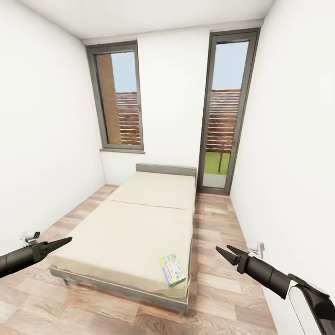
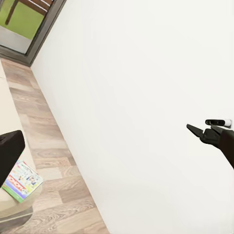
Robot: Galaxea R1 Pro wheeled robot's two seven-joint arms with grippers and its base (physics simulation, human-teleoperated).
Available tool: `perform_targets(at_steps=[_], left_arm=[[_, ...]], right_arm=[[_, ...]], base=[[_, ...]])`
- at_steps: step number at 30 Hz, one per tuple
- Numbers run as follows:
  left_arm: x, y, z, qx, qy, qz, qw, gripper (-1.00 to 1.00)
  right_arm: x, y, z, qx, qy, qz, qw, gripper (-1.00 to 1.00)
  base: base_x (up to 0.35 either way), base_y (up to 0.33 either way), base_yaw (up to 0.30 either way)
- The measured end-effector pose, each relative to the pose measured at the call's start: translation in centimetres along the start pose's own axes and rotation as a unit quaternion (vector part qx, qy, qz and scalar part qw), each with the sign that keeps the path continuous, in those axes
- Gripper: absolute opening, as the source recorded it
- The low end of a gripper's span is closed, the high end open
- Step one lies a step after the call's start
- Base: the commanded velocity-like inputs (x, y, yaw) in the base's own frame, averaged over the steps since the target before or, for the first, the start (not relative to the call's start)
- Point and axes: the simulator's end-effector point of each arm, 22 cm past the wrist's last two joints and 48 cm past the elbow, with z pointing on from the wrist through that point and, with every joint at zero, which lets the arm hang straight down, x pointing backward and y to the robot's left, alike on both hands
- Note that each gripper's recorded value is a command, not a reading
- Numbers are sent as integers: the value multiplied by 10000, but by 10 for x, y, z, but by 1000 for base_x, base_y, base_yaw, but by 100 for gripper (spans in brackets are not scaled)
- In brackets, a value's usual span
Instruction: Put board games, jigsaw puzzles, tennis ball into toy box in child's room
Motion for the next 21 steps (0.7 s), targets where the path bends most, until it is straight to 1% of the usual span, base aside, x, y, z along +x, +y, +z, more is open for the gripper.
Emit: perform_targets(at_steps=[5,12,21], left_arm=[[0,0,0,-2,2,-2,10000,100],[0,0,0,-3,3,-1,10000,100],[0,0,0,-4,4,1,10000,100]], right_arm=[[0,0,0,2,3,0,10000,100],[0,0,0,3,3,-1,10000,100],[2,-2,0,21,12,17,10000,100]], base=[[108,0,-277],[29,8,-278],[78,80,-278]])
